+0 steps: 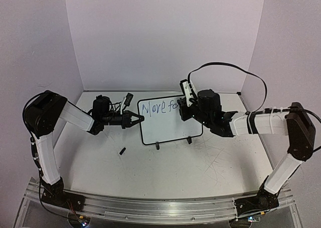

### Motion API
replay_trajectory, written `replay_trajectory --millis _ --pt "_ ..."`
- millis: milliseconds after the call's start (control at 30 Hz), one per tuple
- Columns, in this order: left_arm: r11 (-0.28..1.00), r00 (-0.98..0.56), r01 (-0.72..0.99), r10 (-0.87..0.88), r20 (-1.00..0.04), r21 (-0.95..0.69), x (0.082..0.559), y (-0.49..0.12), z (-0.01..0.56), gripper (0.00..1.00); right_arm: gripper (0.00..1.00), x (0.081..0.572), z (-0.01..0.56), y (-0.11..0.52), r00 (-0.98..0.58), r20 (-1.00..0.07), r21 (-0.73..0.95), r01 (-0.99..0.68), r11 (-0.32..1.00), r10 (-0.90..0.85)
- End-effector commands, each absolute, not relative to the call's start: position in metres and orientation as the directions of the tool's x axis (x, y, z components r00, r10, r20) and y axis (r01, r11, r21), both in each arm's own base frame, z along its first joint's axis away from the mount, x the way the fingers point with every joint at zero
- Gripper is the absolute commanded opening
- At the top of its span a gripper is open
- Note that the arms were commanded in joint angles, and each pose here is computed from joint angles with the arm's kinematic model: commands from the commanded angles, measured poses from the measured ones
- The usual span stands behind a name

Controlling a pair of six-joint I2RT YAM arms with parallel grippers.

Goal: Write a sentence on the whiteboard
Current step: Write on the whiteboard with the whiteboard marker without the cap.

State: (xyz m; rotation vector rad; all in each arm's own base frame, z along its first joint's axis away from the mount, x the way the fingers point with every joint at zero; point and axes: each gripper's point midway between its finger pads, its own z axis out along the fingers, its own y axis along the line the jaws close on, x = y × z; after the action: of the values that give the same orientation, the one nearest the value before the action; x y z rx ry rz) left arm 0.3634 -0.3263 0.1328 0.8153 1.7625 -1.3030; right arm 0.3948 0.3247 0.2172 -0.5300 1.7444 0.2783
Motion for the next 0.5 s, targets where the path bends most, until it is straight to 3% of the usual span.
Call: replay_trajectory --millis 0,467 --pt "0.391 -0.461 0.829 0.072 -0.884 -0.401 0.382 -0.318 0.115 0.00 0.00 0.400 0.257 0.309 -0.099 -0.987 -0.067 -0.447 0.892 -0.124" --pt "0.392 -0.459 0.829 0.073 -0.885 -0.398 0.382 -0.318 0.115 0.00 0.00 0.411 0.240 0.319 -0.111 -0.979 -0.101 -0.464 0.880 -0.171"
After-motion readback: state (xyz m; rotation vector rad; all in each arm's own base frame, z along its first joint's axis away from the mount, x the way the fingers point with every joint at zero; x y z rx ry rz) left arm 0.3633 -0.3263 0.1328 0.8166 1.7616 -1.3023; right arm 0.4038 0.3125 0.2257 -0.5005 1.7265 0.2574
